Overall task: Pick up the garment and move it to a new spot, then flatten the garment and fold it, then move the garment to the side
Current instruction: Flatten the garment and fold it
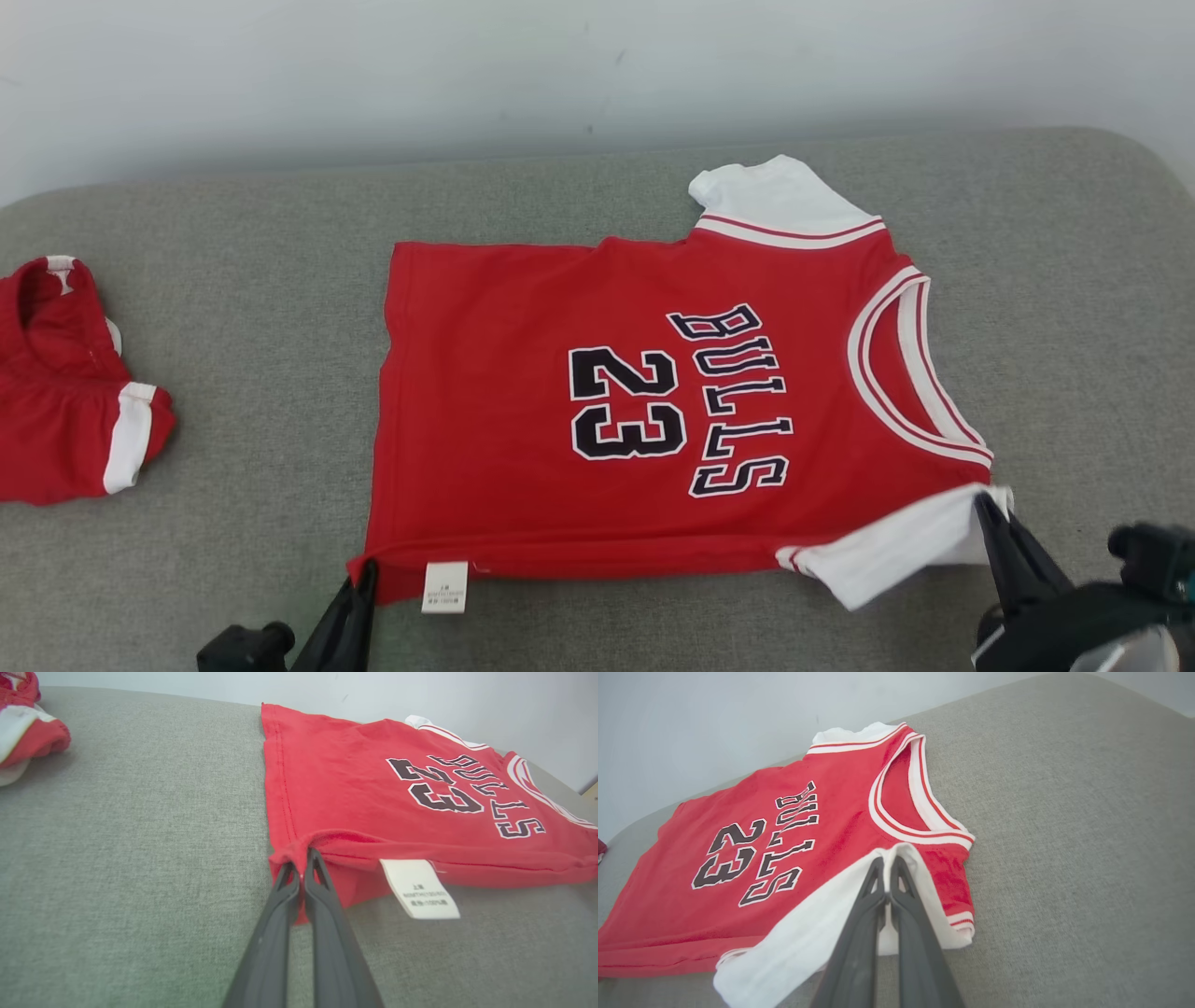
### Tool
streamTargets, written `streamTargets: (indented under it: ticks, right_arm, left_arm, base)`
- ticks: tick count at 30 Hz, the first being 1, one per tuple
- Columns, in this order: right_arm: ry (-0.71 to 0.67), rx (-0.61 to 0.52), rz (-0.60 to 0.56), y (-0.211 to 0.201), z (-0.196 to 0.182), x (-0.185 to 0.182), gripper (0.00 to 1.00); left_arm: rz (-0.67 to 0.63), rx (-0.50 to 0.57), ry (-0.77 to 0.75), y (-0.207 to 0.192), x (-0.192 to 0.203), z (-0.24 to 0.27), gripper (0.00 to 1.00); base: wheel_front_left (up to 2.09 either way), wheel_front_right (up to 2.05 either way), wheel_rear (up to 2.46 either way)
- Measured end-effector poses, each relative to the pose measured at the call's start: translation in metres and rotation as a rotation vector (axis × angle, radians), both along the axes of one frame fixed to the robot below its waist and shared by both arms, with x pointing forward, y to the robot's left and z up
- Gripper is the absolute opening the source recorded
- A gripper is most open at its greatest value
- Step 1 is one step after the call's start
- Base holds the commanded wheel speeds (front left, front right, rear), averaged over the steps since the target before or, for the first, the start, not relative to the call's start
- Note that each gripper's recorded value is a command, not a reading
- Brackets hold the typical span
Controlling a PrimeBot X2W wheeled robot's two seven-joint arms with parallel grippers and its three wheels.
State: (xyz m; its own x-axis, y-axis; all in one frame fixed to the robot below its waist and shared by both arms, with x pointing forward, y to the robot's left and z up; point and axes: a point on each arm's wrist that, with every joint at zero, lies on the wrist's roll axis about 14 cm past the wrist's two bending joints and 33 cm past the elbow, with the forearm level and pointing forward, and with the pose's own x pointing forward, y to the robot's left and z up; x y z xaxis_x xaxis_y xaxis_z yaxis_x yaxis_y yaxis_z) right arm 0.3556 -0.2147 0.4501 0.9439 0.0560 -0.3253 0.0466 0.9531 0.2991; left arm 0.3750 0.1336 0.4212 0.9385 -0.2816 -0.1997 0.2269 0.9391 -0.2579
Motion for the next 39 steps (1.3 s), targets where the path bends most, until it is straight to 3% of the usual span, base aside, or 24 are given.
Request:
streamTargets:
  ticks: [18, 26, 27, 28, 29, 30, 39]
  right_arm:
    - [-0.048, -0.086, 0.075, 0.004, 0.011, 0.121, 0.0]
    - [-0.029, -0.096, 0.05, -0.004, -0.003, 0.136, 0.0]
    - [-0.039, -0.098, 0.049, -0.003, -0.003, 0.137, 0.04]
    - [-0.043, -0.102, 0.049, -0.003, -0.003, 0.138, 0.59]
    - [-0.052, -0.102, 0.045, -0.004, -0.002, 0.138, 1.0]
    - [-0.059, -0.098, 0.04, -0.004, -0.001, 0.138, 1.0]
    - [-0.116, -0.192, 0.058, -0.019, 0.003, 0.117, 1.0]
  left_arm:
    - [-0.114, 0.1, -0.083, -0.009, 0.06, 0.024, 0.0]
    - [-0.146, 0.139, -0.07, -0.01, 0.073, 0.017, 0.0]
    - [-0.15, 0.144, -0.071, -0.01, 0.074, 0.016, 0.0]
    - [-0.151, 0.149, -0.07, -0.01, 0.075, 0.016, 0.0]
    - [-0.147, 0.152, -0.069, -0.009, 0.076, 0.015, 0.38]
    - [-0.144, 0.155, -0.073, -0.007, 0.077, 0.016, 1.0]
    - [-0.068, 0.115, -0.096, -0.003, 0.067, 0.023, 1.0]
  base:
    - [0.0, 0.0, 0.0]
    - [0.0, 0.0, 0.0]
    - [0.0, 0.0, 0.0]
    - [0.0, 0.0, 0.0]
    - [0.0, 0.0, 0.0]
    - [0.0, 0.0, 0.0]
    - [0.0, 0.0, 0.0]
